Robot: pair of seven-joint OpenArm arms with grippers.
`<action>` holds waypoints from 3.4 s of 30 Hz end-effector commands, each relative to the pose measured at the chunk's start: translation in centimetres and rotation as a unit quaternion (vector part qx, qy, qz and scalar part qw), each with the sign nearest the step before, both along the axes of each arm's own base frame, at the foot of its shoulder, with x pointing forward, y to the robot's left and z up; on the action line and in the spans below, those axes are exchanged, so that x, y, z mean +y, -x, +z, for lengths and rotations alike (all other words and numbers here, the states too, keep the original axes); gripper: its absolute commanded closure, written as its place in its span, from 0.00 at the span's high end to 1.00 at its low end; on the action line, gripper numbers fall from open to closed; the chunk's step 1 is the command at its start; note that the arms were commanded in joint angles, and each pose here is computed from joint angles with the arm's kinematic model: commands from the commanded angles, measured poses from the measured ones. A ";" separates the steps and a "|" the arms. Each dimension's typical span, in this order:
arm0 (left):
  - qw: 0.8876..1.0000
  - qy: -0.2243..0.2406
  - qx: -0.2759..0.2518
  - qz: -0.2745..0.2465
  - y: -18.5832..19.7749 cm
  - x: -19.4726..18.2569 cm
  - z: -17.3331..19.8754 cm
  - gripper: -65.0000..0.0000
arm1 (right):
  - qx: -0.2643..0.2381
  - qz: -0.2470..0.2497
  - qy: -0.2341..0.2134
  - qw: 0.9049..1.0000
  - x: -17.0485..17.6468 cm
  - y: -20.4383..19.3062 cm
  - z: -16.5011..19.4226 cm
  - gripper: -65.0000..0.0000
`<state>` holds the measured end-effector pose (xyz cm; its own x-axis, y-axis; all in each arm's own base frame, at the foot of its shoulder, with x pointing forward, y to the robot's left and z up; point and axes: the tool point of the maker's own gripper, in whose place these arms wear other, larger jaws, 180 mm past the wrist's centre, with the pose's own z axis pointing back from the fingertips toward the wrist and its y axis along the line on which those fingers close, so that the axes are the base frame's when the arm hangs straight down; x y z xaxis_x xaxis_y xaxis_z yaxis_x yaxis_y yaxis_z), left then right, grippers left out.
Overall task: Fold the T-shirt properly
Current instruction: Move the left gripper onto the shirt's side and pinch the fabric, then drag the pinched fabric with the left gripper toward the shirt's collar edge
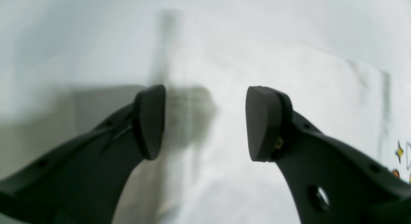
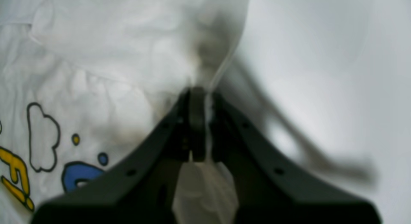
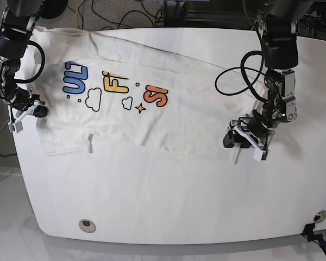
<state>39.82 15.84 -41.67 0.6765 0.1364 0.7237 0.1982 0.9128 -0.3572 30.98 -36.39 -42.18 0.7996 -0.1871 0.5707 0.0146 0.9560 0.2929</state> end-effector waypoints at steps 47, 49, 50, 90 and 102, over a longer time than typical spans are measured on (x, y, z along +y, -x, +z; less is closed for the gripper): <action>0.977 -0.098 -0.136 -0.128 10.9 -4.0 10.2 0.56 | -0.031 0.022 0.038 0.999 -0.4 -2.3 2.5 0.00; 0.978 -0.098 -0.130 -0.129 11.0 -4.0 9.7 0.56 | -0.032 0.023 0.037 0.999 -0.3 -2.3 2.6 0.00; 0.979 -0.097 -0.126 -0.129 11.0 -4.0 9.5 0.56 | -0.032 0.023 0.037 0.999 -0.3 -2.3 2.6 0.00; 0.983 -0.179 -0.029 0.006 16.9 8.9 4.3 0.57 | -0.028 0.023 0.036 0.999 -0.3 -2.1 2.3 0.00; 0.989 -0.148 -0.008 -0.015 15.9 8.0 1.6 0.57 | -0.028 0.023 0.035 0.999 -0.2 -2.2 2.3 0.00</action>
